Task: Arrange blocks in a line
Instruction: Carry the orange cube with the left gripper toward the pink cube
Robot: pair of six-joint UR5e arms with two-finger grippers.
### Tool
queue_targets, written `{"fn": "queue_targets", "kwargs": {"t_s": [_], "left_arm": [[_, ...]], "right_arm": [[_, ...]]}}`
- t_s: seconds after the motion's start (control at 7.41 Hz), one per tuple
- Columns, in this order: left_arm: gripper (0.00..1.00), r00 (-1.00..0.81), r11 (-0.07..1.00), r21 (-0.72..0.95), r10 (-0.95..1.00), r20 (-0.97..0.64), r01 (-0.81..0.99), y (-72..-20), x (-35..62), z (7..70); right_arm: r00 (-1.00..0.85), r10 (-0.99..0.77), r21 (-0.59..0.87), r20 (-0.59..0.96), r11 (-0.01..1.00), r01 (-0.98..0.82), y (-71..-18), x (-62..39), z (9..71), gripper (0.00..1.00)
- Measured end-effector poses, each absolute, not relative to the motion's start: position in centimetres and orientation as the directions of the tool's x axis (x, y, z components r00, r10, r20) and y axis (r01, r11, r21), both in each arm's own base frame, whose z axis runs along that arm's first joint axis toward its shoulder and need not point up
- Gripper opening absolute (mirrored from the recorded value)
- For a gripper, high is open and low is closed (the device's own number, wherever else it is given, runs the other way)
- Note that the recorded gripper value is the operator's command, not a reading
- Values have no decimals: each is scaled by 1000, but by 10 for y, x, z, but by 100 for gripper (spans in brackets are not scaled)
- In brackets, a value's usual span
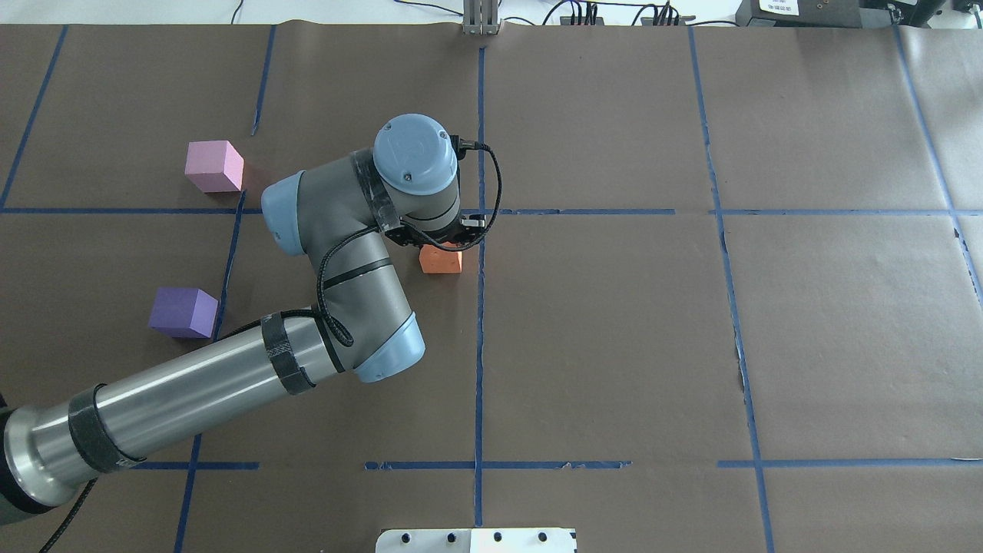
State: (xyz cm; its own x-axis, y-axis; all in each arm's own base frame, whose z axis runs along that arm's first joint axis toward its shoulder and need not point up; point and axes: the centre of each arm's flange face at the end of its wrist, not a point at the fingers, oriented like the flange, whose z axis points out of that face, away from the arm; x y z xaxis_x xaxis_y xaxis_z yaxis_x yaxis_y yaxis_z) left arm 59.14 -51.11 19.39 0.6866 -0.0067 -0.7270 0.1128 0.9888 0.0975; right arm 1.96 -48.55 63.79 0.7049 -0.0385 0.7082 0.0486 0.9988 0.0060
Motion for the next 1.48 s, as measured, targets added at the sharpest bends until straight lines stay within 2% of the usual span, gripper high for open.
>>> {"fn": "queue_targets", "kwargs": {"t_s": [0.54, 1.08, 1.48], "left_arm": [[0, 696, 985, 135, 21, -718, 110, -499, 486, 149], [0, 683, 989, 107, 7, -730, 104, -515, 408, 264], [0, 714, 989, 69, -45, -699, 130, -530, 379, 313]], "right_arm": [[705, -38, 5, 708, 999, 49, -485, 19, 638, 100], [705, -38, 4, 708, 999, 49, -485, 19, 639, 100], [704, -38, 5, 709, 999, 49, -485, 20, 638, 100]]}}
